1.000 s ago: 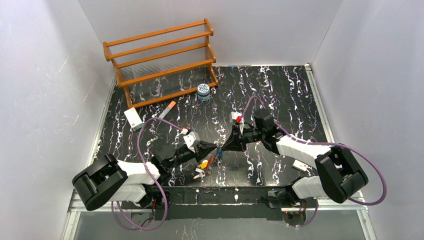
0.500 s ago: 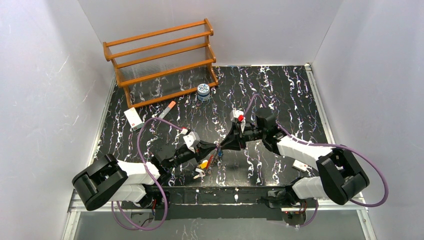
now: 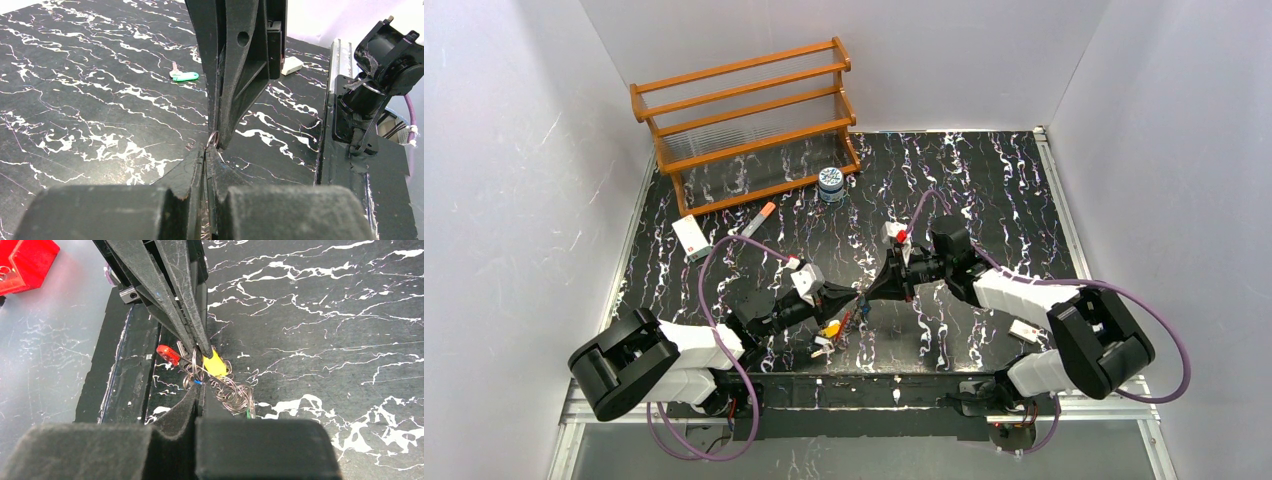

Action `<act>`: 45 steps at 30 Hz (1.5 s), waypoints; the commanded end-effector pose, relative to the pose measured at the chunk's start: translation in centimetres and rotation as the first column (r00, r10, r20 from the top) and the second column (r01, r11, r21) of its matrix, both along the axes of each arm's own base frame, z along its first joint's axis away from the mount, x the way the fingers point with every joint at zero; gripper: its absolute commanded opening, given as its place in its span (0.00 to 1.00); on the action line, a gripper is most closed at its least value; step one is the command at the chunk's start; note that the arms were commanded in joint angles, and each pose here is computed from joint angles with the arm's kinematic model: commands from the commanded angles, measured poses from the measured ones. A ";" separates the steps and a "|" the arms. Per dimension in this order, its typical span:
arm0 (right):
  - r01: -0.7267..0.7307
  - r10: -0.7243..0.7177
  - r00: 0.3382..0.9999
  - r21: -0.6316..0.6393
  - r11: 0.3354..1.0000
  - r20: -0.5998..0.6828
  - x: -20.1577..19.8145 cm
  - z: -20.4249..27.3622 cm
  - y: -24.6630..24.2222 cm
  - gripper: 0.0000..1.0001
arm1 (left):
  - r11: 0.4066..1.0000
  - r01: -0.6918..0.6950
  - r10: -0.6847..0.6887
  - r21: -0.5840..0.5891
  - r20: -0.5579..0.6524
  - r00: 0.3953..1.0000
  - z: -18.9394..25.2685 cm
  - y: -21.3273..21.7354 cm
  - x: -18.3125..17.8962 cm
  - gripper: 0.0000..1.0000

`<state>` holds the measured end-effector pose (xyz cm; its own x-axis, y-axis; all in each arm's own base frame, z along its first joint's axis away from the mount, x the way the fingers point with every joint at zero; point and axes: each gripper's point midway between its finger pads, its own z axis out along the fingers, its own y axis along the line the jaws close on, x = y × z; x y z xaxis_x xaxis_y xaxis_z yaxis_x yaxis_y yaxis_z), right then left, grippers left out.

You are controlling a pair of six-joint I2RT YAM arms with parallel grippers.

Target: Put the keys on the keyring

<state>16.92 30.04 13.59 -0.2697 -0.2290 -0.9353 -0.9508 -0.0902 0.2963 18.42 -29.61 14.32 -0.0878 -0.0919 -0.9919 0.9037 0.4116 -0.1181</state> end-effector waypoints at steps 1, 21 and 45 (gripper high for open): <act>-0.024 0.023 1.000 0.015 1.000 0.020 0.6 0.7 0.5 0.01 | 0.998 -0.010 0.013 -0.062 0.052 0.999 2.1 0.1 0.1 0.00; 0.067 -0.066 0.997 -0.049 0.997 0.036 2.0 -0.2 1.7 0.26 | 0.998 0.003 0.001 -0.069 0.050 0.999 2.2 0.0 -0.2 0.00; 0.038 -0.044 0.987 0.037 0.999 0.157 1.0 2.9 1.2 0.35 | 0.998 0.014 -0.010 -0.063 0.059 0.998 2.3 -0.4 0.0 0.00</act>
<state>17.57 30.18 14.39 -0.1799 -0.2315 -0.9561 -0.9828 0.0008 0.1848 18.32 -29.55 14.37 -0.0857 -0.0987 -0.9914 0.9045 0.4095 -0.1189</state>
